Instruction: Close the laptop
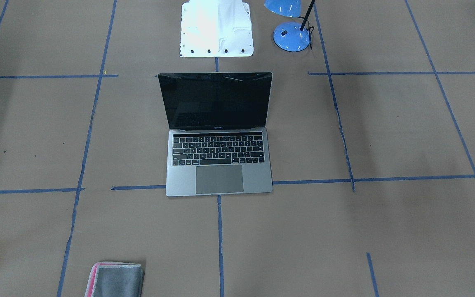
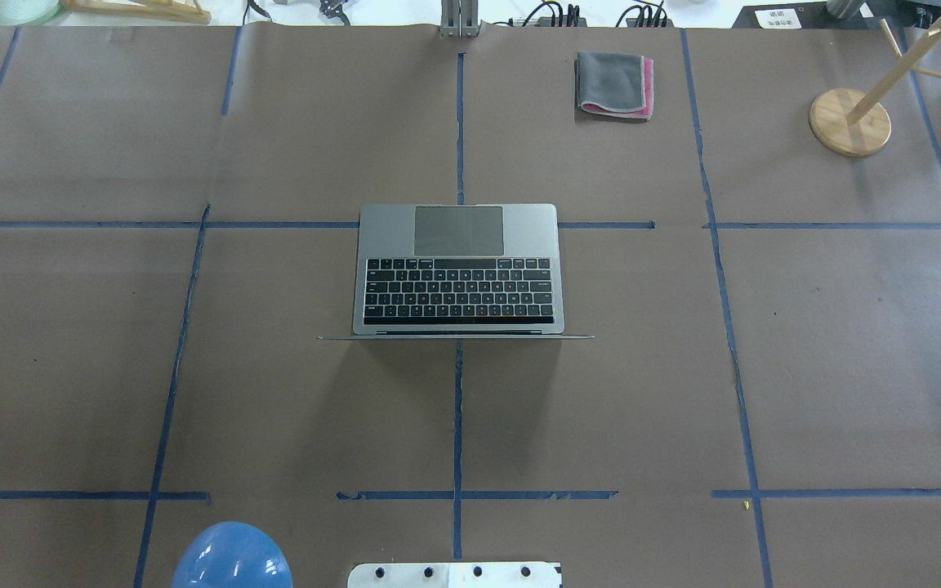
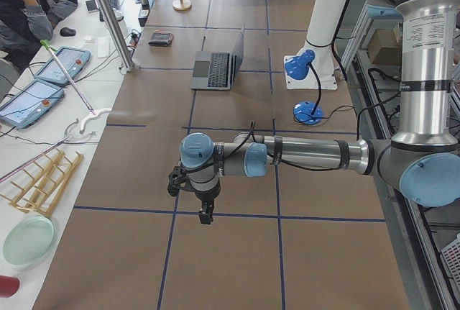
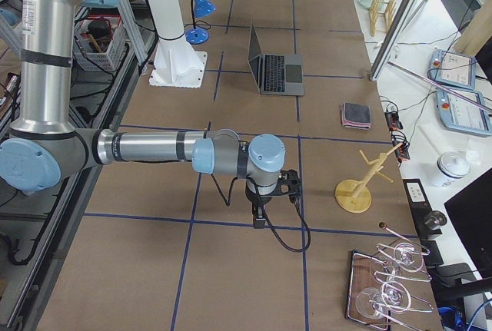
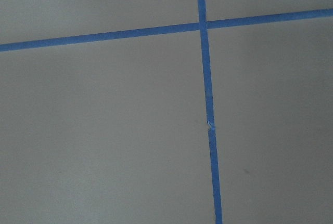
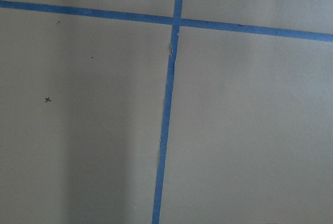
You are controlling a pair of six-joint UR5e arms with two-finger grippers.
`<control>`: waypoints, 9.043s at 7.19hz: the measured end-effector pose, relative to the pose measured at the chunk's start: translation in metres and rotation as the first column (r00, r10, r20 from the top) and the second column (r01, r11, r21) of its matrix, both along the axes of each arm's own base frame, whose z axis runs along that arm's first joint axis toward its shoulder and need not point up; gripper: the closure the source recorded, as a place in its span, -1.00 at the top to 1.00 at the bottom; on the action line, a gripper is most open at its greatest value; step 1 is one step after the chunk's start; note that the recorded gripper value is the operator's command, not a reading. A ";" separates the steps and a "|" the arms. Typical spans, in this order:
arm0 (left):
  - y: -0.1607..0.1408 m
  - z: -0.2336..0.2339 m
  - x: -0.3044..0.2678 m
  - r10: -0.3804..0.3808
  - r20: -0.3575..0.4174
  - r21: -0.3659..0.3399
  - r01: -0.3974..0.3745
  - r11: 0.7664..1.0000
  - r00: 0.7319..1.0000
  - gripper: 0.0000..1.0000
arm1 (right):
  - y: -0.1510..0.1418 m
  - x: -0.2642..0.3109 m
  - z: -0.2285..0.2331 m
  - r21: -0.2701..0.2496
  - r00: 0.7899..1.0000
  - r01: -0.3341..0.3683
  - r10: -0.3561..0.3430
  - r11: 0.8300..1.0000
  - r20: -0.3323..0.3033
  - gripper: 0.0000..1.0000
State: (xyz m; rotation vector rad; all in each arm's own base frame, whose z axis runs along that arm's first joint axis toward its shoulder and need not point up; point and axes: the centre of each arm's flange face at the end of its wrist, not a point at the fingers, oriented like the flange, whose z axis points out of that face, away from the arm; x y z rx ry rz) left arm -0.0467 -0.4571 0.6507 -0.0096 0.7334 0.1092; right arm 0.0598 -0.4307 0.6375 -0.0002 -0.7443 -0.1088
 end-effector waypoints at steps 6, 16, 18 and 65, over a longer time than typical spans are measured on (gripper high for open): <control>0.001 0.001 0.010 0.021 0.000 -0.003 -0.021 1.000 1.000 0.99 | -0.003 0.000 -0.007 0.072 1.000 0.003 -0.003 0.997 0.002 0.99; -0.035 -0.110 0.128 0.049 -0.231 0.308 0.025 0.951 0.972 0.99 | -0.002 -0.088 -0.067 0.204 0.951 -0.062 -0.004 0.977 0.309 0.99; -0.008 -0.135 0.192 0.000 -0.317 0.260 0.087 0.962 0.948 0.99 | 0.021 -0.149 -0.098 0.166 0.905 -0.122 0.041 0.979 0.424 0.99; -0.012 -0.387 0.559 -0.428 -0.372 0.088 0.490 0.867 0.824 -1.00 | -0.035 -0.583 -0.351 0.017 0.716 -0.635 0.580 0.772 0.389 -0.89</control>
